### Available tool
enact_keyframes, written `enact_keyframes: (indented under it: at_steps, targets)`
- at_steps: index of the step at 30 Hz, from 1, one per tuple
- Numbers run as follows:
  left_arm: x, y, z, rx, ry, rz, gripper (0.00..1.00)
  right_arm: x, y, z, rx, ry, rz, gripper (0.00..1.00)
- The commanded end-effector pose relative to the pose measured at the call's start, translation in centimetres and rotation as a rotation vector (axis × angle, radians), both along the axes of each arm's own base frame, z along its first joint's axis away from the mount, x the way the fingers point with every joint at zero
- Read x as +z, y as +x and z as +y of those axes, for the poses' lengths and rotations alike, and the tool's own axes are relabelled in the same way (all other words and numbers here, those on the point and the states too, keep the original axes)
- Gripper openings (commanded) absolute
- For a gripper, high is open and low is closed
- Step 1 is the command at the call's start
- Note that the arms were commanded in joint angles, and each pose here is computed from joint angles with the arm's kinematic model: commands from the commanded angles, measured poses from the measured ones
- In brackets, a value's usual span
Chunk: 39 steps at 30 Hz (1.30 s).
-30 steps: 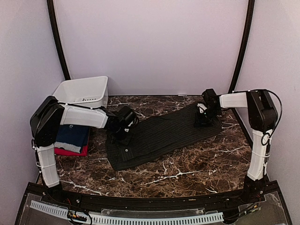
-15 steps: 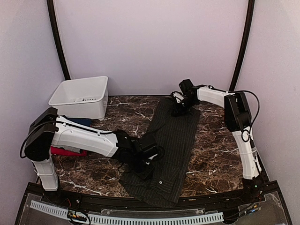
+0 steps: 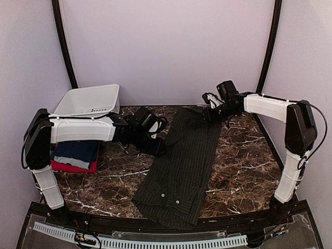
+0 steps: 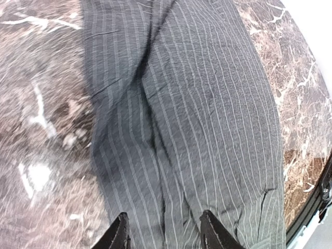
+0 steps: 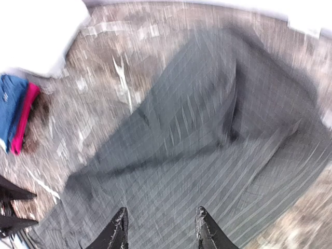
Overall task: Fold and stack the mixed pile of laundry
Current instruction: Rotate the rectangle-folded shirt at the center of the board.
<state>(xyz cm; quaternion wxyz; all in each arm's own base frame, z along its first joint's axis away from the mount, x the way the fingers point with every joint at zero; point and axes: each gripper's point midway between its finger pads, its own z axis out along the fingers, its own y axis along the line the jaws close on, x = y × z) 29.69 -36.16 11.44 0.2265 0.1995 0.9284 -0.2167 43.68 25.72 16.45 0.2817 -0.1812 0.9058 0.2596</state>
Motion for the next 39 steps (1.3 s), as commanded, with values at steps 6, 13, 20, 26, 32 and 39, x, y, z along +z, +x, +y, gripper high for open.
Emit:
enact_keyframes:
  at_steps: [6, 13, 20, 26, 32, 39]
  targets:
    - [-5.2, -1.1, -0.4, -0.088, 0.095, 0.057, 0.44, -12.1, -3.6, -1.7, -0.003, -0.271, 0.199, 0.37]
    - [-7.7, -4.0, 1.4, -0.099, 0.155, 0.112, 0.44, -16.0, -1.2, -1.3, 0.046, -0.478, 0.199, 0.31]
    - [-8.7, -4.5, 3.0, -0.052, 0.171, 0.115, 0.46, -17.7, 3.1, 1.2, 0.083, -0.554, 0.152, 0.3]
    - [-10.9, -2.5, 3.8, 0.007, 0.22, 0.161, 0.45, -16.5, 5.6, 2.2, 0.071, -0.522, 0.119, 0.34]
    - [-7.8, -2.0, 2.6, -0.018, 0.134, 0.114, 0.45, -6.9, 5.0, 4.1, 0.081, -0.327, -0.005, 0.51]
    - [-1.1, -3.8, 3.4, -0.006, -0.027, 0.05, 0.6, 3.4, -1.5, 3.5, 0.09, -0.077, -0.059, 0.62]
